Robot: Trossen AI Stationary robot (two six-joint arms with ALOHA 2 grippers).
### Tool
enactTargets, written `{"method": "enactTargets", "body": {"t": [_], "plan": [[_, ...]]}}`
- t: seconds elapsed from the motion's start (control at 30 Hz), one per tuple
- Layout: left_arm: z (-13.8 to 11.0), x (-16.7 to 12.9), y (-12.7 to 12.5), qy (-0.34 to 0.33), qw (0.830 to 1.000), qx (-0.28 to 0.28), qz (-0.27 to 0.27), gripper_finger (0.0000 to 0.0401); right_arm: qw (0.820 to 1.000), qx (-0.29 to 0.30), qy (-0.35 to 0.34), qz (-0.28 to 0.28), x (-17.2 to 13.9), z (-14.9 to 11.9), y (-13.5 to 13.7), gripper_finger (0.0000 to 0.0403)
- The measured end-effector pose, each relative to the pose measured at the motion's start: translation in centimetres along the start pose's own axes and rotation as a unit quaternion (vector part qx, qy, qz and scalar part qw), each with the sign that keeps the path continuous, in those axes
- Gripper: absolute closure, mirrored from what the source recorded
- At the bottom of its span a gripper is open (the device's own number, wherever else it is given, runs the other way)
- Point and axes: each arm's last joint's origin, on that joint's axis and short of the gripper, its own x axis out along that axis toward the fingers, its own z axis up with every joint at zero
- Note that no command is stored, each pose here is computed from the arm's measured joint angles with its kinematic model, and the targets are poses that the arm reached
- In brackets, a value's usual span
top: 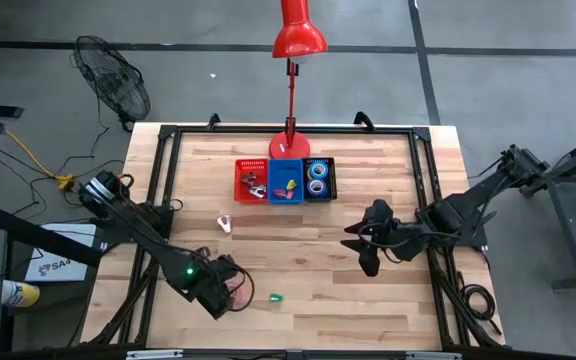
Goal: Pick and place Stapler, Stapler remover, tape
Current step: Put the pink tape into the black basket
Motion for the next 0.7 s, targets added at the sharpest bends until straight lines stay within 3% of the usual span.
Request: {"method": "enactTargets", "body": {"t": [0.2, 0.43, 0.7], "plan": [[0.4, 1.2, -0.5, 0.010, 1.000, -0.021, -0.004, 0.0254, 1.000, 0.003, 0.002, 0.002, 0.0, -0.1, 0.1, 0.0236], [2.4, 2.2, 0.0, 0.018, 0.999, -0.036, -0.004, 0.0253, 1.000, 0.007, 0.003, 0.004, -0.1, -0.1, 0.1, 0.0236], [3.7, 3.7, 0.5, 0.071, 0.997, -0.018, -0.006, 0.0237, 1.000, 0.012, 0.013, 0.013, -0.1, -0.1, 0.1, 0.0236]]}}
